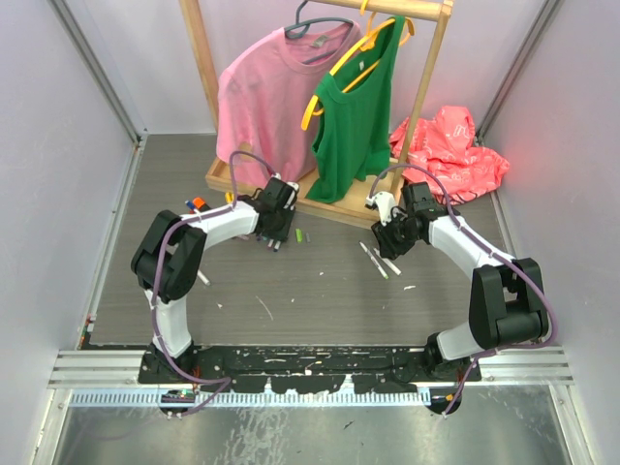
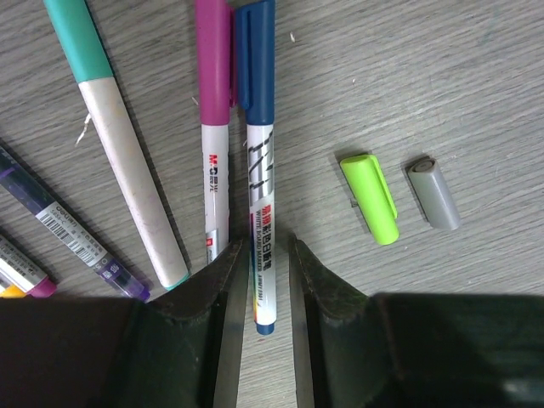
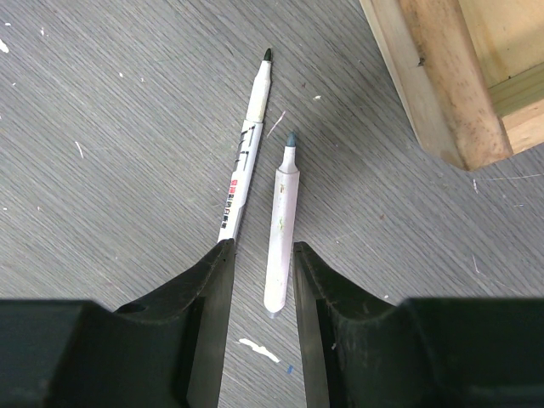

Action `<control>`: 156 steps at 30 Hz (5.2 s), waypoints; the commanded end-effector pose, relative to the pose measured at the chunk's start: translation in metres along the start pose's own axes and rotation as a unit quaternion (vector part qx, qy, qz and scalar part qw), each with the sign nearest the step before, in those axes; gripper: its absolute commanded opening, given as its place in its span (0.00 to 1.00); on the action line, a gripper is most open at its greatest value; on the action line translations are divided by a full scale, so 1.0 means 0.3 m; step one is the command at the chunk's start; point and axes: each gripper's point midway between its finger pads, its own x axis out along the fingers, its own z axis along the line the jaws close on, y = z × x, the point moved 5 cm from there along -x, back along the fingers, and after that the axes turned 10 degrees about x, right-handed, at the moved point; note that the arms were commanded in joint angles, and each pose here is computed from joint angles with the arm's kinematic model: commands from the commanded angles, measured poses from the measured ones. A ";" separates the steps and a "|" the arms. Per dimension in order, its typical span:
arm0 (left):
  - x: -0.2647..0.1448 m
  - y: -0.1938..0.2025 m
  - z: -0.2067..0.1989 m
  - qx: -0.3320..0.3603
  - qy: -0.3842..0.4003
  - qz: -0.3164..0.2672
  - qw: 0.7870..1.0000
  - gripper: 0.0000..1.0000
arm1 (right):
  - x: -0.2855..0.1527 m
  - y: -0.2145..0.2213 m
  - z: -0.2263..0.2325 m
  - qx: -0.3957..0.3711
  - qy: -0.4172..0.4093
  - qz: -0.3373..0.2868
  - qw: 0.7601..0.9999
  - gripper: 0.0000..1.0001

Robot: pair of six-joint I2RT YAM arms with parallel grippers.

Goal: Open the pen caps
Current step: Pick up the pen from the center of the board, then open the pen cap from the pen.

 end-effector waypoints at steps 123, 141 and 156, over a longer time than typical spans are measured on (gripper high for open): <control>-0.774 -0.006 -0.501 -0.075 0.398 -0.483 0.776 0.95 | -0.284 -0.181 0.443 -0.023 -0.417 -0.259 0.871 0.01; -0.681 -0.186 -0.486 -0.172 0.542 -0.433 0.700 0.70 | -0.275 -0.152 0.453 -0.039 -0.441 -0.243 0.863 0.01; -0.600 -0.172 -0.493 -0.178 0.527 -0.425 0.714 0.40 | -0.257 -0.152 0.445 -0.026 -0.437 -0.235 0.868 0.01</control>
